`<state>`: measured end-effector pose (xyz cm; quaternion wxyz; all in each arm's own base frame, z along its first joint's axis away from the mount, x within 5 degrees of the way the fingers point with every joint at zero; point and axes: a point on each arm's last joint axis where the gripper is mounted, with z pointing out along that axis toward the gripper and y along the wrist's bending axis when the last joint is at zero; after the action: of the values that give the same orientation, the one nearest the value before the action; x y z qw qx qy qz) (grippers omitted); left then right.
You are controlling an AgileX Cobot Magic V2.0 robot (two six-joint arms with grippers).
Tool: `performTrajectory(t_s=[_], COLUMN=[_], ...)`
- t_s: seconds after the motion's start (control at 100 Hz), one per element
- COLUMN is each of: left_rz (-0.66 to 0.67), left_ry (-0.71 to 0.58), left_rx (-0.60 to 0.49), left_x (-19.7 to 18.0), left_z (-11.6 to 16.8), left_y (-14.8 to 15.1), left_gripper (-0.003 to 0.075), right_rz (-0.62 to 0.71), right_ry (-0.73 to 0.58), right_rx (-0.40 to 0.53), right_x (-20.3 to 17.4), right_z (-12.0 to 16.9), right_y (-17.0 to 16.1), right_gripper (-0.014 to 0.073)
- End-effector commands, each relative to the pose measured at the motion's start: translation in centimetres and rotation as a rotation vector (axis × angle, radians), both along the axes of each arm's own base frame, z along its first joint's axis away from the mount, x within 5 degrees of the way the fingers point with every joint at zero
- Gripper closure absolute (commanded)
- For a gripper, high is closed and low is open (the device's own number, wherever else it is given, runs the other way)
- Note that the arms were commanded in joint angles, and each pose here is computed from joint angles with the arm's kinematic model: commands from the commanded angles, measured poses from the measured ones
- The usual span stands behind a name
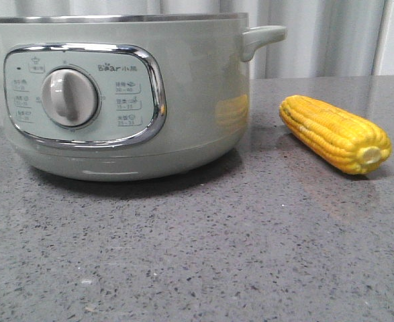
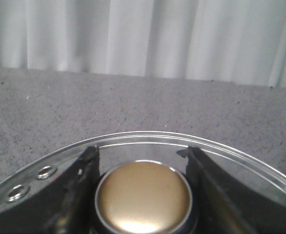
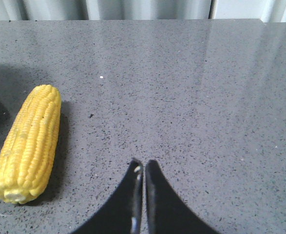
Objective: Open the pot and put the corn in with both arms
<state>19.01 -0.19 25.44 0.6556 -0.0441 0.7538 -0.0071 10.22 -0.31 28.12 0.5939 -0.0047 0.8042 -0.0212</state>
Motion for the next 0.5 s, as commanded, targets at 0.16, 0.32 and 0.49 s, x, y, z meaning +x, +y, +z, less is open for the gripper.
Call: performTrajectory(t_s=[0.16,0.32,0.49], left_rz=[0.031,-0.018,-0.101], left_ry=[-0.061,-0.064,-0.037], left_rx=[0.026,0.080,0.144], left_x=[2.2,2.7,3.1], left_z=[0.0,-0.4,-1.1], left_y=[0.2,-0.4,-1.4], left_gripper=[0.0741,0.0741,0.0741], right_rz=[-0.003,-0.003,-0.003], right_ry=[-0.091,-0.091,-0.091], right_rx=[-0.017,-0.017,-0.017], right_x=[0.4,0.4,0.4], right_z=[1.4,1.4,1.4], right_y=[-0.1,-0.1,-0.1], right_gripper=[0.0669,0.0669,0.0669])
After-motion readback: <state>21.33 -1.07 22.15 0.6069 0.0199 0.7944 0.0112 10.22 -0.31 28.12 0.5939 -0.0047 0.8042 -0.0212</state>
